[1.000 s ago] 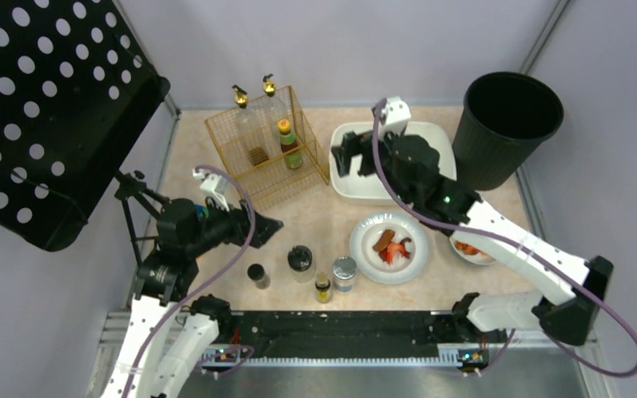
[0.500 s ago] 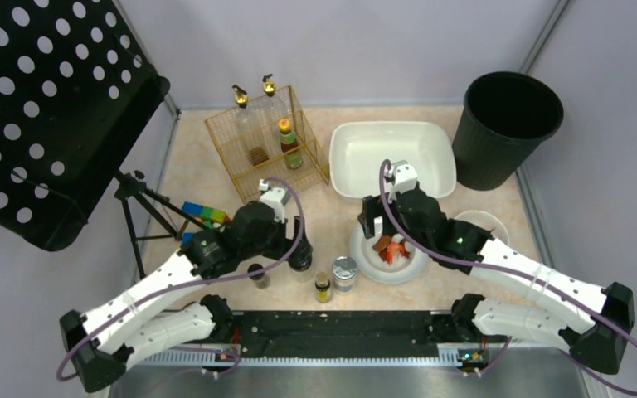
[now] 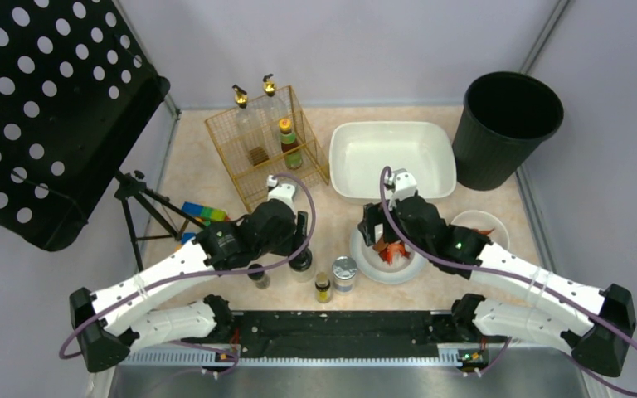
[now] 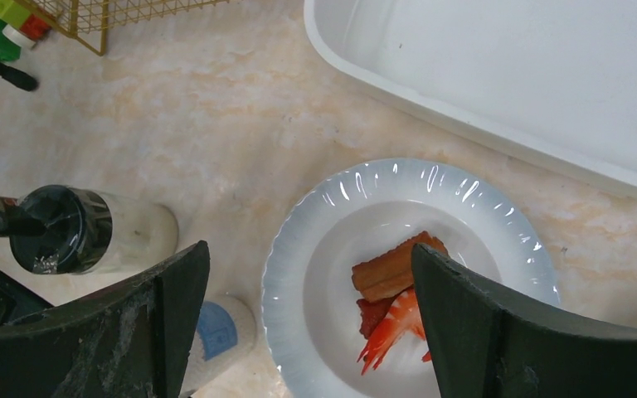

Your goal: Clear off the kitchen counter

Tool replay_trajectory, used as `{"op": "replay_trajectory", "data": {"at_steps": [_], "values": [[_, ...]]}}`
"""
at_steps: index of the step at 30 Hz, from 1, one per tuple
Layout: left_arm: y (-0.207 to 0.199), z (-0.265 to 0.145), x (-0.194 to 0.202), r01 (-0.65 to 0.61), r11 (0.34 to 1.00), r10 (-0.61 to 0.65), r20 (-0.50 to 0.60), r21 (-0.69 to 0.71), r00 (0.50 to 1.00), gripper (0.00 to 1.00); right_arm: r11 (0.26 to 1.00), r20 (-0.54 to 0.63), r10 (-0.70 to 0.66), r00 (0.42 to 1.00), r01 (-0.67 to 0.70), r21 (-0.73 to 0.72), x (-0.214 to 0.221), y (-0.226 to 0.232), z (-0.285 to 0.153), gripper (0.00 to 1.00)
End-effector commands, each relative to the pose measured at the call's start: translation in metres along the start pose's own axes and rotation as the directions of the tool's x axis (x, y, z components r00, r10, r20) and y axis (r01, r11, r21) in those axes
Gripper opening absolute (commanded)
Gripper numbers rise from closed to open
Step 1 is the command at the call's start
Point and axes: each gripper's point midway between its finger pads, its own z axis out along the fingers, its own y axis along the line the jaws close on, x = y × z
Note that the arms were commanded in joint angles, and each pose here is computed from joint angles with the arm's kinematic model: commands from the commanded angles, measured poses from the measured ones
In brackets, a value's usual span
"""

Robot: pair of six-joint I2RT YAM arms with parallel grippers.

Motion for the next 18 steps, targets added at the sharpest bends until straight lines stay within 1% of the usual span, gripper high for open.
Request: {"op": "replay_trajectory", "data": {"at_steps": [1,9,18], "values": [[-0.009,-0.008,-0.006,-0.007,1.0,0.007,0.007,0.001,1.0,0.68,0.999,0.031,0.026,0.999,-0.025,-0.041,-0.007,0.01,0.0,0.89],[-0.017,-0.001,0.009,-0.052,0.999,0.052,-0.047,-0.007,0.998,0.67,0.998,0.027,0.044,0.999,-0.042,-0.045,-0.003,0.01,0.0,0.89],[-0.022,-0.001,0.013,-0.084,0.996,0.082,-0.068,-0.025,0.994,0.61,0.998,0.023,0.046,0.999,-0.045,-0.04,0.001,0.008,0.001,0.89]]}}
